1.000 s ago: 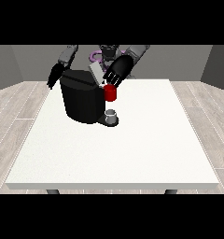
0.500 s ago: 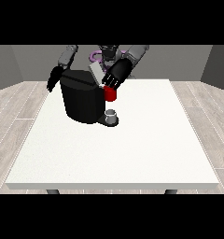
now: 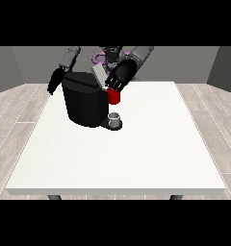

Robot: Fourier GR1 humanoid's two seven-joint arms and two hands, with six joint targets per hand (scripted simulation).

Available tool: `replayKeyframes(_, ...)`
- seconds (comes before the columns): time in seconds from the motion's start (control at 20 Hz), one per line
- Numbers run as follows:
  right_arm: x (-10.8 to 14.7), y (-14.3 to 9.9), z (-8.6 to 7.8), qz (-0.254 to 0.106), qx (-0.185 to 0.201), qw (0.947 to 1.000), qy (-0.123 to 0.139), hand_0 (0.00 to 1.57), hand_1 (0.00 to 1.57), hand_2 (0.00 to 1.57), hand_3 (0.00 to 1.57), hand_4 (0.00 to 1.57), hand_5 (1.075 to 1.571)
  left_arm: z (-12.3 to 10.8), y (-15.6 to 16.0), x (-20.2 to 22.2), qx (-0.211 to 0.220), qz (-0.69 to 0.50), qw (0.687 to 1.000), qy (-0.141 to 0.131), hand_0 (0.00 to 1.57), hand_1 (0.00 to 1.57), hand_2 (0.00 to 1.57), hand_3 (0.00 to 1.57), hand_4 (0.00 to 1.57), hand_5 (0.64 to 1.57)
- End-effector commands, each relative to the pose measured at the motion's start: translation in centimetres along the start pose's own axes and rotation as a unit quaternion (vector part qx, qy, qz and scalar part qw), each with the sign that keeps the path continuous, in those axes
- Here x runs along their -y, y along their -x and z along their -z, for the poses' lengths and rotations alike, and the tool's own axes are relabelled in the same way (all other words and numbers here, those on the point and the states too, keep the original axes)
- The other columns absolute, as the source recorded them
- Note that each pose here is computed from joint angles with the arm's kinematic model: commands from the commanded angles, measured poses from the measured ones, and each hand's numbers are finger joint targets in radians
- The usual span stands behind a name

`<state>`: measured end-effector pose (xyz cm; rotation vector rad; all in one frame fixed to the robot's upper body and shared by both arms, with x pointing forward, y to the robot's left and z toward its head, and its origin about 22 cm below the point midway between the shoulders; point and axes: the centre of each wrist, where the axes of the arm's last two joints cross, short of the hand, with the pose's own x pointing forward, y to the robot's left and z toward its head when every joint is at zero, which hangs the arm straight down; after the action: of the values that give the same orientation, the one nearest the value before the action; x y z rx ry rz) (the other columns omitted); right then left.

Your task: Insert the coffee pod into the coffee machine and close the lid

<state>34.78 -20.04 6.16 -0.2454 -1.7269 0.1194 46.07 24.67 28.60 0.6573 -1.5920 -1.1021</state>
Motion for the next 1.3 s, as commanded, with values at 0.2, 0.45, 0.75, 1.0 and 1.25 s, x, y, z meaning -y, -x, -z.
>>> replayKeyframes(0.2, 2.2, 1.3, 0.5, -0.009, -0.031, 0.9995, -0.003, 0.0, 0.0, 0.0, 0.0, 0.0, 1.571, 1.2, -2.3, 2.6, 0.008, 0.016, 1.0, -0.01, 1.24, 1.24, 1.26, 1.2, 0.29, 1.571)
replayKeyframes(0.45, -0.3, -1.6, 0.7, 0.003, -0.001, 1.0, -0.001, 0.0, 0.0, 0.0, 0.0, 0.0, 1.571, 0.1, 0.2, 0.7, -0.002, 0.075, 0.997, -0.019, 1.21, 1.21, 1.22, 1.1, 0.0, 1.571)
replayKeyframes(0.75, 1.1, -0.2, 0.3, -0.011, 0.008, 0.9999, 0.001, 0.0, 0.0, 0.0, 0.0, 0.0, 1.571, -0.1, 0.7, 0.5, -0.003, 0.081, 0.997, -0.017, 1.14, 1.14, 1.15, 1.0, 0.0, 1.571)
replayKeyframes(1.0, 1.6, -0.4, 0.2, -0.003, -0.004, 1.0, -0.005, 0.0, 0.0, 0.0, 0.0, 0.0, 1.571, -0.3, 1.4, 0.1, 0.005, 0.062, 0.997, -0.041, 1.11, 1.11, 1.12, 0.97, 0.0, 1.571)
replayKeyframes(1.25, -1.1, -1.8, -0.1, -0.003, 0.015, 0.9998, -0.008, 0.0, 0.0, 0.0, 0.0, 0.0, 1.571, -0.3, 0.6, -1.2, 0.018, 0.065, 0.994, -0.082, 1.23, 1.23, 1.2, 0.95, 0.0, 1.571)
